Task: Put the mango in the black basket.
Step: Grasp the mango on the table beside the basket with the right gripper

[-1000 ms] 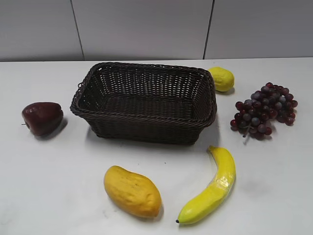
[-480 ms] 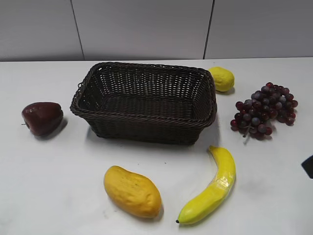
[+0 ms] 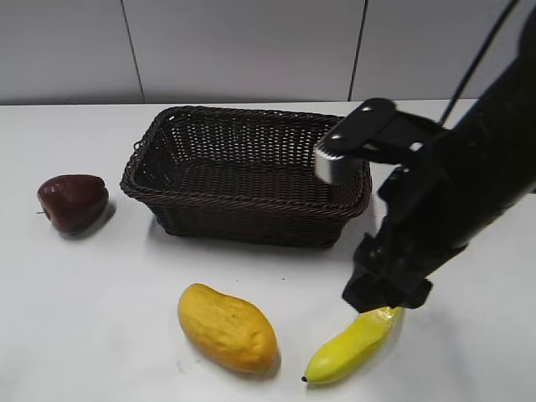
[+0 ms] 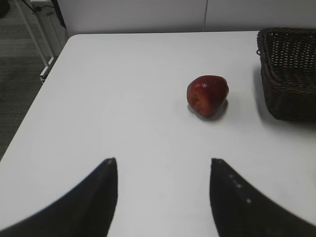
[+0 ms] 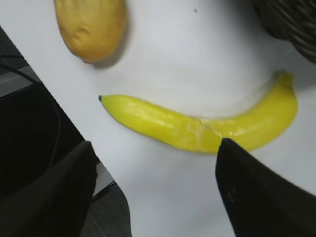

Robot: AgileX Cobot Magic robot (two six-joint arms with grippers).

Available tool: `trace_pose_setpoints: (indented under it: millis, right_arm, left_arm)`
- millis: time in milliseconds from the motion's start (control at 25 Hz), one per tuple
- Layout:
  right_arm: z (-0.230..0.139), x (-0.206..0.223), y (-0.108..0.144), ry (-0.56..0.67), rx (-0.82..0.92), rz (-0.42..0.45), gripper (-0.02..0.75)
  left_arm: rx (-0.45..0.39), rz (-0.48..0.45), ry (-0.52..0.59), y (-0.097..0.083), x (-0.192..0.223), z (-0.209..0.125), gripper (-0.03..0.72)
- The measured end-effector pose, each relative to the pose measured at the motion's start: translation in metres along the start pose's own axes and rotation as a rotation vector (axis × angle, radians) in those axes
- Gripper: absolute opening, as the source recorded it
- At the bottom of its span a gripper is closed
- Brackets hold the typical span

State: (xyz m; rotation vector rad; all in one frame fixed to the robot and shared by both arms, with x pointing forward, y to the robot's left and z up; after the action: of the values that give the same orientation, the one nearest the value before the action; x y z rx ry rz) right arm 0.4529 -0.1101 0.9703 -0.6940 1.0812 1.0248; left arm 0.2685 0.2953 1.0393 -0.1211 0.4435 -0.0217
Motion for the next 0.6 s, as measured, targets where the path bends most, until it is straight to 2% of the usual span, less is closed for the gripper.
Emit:
trace_pose_setpoints:
  millis: [320, 600]
  right_arm:
    - [0.039, 0.047, 0.024, 0.059, -0.089, 0.073, 0.596]
    - [0.07, 0.071, 0.034, 0.07, -0.142, 0.095, 0.619]
  left_arm:
    - [0.0, 0.0, 0.0, 0.0, 0.0, 0.0, 0.45]
    - [0.0, 0.0, 0.0, 0.0, 0.0, 0.0, 0.45]
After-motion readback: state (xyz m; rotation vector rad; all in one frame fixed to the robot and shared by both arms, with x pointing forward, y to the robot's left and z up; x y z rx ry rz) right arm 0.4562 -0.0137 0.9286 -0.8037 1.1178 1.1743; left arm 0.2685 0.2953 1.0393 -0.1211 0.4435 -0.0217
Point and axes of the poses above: a point on each arm's last joint axis where the gripper is mounted, x pointing out along that axis toward the gripper, y along the wrist's bending axis when the last joint is at zero, z = x × y, the point moved 4 cm from there along x, pointing out along that axis toward the gripper, and after that the axes turned 12 degrees about -x, right-handed, at the moved point
